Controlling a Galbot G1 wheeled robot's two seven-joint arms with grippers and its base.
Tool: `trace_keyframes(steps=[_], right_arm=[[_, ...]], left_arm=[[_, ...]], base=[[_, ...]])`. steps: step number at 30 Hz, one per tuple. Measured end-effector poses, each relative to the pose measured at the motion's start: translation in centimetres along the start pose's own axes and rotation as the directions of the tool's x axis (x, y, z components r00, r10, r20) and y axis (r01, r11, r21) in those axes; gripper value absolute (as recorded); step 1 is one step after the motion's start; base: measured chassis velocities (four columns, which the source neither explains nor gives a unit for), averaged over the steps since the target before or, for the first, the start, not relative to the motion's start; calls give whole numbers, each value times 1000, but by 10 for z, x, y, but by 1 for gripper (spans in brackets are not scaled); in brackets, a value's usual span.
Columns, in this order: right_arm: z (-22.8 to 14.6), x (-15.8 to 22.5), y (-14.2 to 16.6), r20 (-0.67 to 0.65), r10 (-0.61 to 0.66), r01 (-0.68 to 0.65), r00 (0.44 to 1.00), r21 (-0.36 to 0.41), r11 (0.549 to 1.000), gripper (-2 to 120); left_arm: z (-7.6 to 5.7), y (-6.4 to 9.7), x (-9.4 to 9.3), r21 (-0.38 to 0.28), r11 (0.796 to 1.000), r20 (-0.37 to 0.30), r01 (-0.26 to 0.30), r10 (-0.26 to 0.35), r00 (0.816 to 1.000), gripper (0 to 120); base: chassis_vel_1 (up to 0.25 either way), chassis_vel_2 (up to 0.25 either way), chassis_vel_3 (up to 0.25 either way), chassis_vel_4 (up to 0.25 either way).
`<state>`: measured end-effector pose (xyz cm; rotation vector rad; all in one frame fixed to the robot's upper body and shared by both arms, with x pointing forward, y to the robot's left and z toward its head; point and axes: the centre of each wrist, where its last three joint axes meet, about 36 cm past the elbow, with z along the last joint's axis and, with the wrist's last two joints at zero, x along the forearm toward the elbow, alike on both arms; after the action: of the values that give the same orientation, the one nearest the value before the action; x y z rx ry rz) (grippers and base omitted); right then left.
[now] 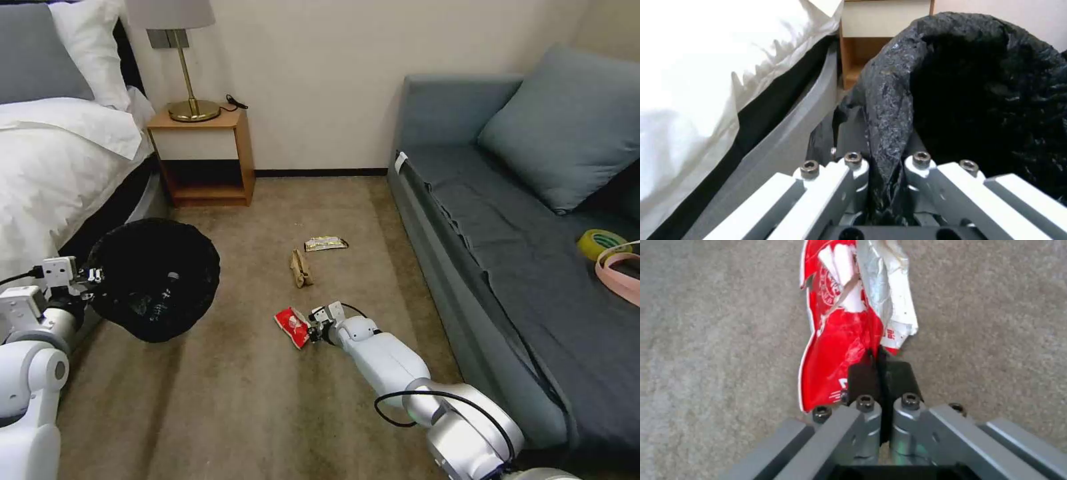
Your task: Pick up the trash bin, then pick up the garbage on the floor and place it into the trash bin.
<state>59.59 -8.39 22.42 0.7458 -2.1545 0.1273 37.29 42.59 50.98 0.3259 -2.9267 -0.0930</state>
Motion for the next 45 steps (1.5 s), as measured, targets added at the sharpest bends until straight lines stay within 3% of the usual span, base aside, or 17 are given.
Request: trace_keyframes(steps=[11, 26, 35, 39, 42, 45], right_arm=[[-34, 10, 37, 86, -100, 103, 991, -25, 994, 0], [-68, 72, 12, 255, -85, 102, 963, -53, 993, 0], [-100, 120, -6, 385, -91, 119, 919, -50, 992, 0], [-131, 156, 14, 458, -170, 197, 873, -11, 980, 0], [-156, 191, 56, 486, -289, 307, 825, 45, 951, 0], [-163, 202, 74, 482, -335, 344, 809, 72, 936, 0]], left_arm=[[4, 15, -3, -3, 999, 1, 34, -34, 999, 4], [22, 49, -2, -5, 994, -22, 111, -111, 994, 4], [25, 38, -3, -16, 995, -25, 95, -95, 995, 4], [23, 27, -8, -21, 997, -22, 81, -81, 996, 4], [22, 12, -13, -24, 998, -24, 63, -64, 998, 4], [20, 7, -15, -24, 998, -24, 59, -59, 998, 4]], base=[[0, 0, 0, 0], [0, 0, 0, 0], [0, 0, 0, 0], [0, 0, 0, 0], [0, 0, 0, 0], [0, 0, 0, 0]])
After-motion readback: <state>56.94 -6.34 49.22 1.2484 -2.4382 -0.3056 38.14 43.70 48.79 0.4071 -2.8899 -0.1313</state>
